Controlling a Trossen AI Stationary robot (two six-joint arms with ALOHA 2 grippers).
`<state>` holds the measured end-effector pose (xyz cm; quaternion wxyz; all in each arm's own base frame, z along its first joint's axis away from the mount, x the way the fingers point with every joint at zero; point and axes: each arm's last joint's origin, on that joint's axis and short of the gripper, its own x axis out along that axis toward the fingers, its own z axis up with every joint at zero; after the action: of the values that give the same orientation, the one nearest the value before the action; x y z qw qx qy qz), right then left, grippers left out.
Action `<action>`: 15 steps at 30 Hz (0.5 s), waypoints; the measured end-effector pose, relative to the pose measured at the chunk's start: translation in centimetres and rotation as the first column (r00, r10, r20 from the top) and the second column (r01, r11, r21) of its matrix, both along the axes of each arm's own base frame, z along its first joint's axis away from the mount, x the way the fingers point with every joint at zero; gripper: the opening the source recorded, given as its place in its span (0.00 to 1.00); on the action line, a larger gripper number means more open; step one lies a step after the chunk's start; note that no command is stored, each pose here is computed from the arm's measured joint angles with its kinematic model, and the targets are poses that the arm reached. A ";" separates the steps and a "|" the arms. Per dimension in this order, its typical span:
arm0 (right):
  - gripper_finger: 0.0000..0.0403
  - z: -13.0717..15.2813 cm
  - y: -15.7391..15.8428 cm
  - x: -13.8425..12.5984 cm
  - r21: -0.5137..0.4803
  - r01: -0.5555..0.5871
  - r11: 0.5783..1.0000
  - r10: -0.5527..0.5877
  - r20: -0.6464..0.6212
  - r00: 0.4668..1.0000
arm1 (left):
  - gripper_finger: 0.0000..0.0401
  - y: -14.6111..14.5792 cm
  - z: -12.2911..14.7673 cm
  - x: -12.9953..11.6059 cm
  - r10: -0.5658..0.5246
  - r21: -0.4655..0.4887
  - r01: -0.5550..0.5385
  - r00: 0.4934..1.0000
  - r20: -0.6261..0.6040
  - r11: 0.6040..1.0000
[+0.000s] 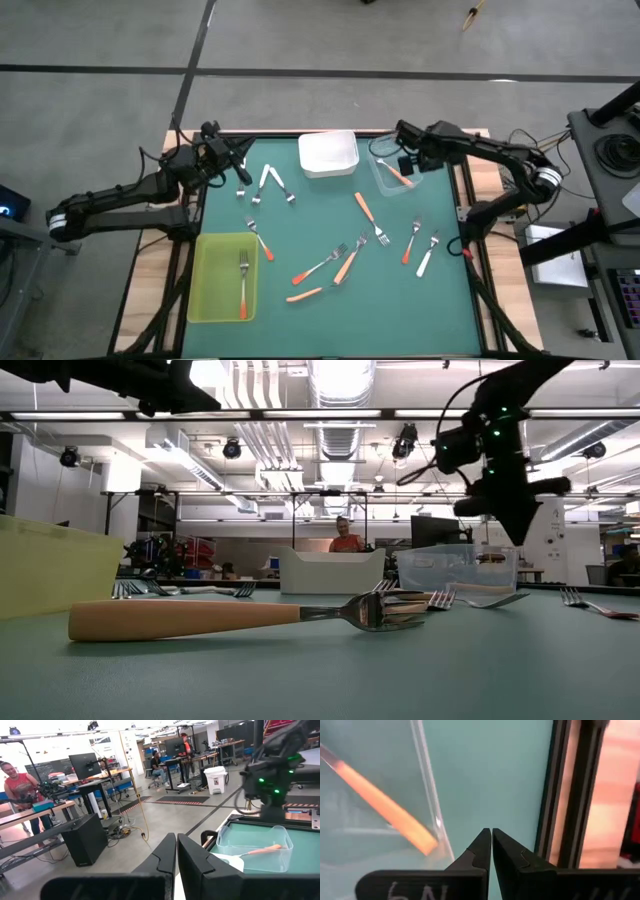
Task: Sort silverware by color (type)
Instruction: Adjust the transparent bin
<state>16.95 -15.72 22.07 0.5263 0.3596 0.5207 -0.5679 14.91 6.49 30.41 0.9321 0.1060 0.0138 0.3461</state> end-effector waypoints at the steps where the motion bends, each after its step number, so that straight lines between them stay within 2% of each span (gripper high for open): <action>1: 0.02 -0.3 0.5 -0.2 0.007 0.003 1.000 -0.003 0.011 1.000 | 0.00 0.0 0.0 0.0 0.000 0.000 0.000 1.000 0.000 1.000; 10: 0.02 -1.1 4.1 0.6 -0.079 -0.015 0.997 0.031 0.195 0.980 | 0.00 0.0 0.0 0.0 0.000 0.000 0.000 1.000 0.001 1.000; 15: 0.02 -1.1 5.1 1.4 -0.082 -0.033 0.996 0.051 0.234 0.971 | 0.00 0.0 0.0 0.0 0.000 -0.001 0.000 1.000 0.004 1.000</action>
<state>18.38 -10.67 20.93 0.6099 0.3925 0.4395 -0.5299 14.91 6.49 30.43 0.9322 0.1050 0.0123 0.3462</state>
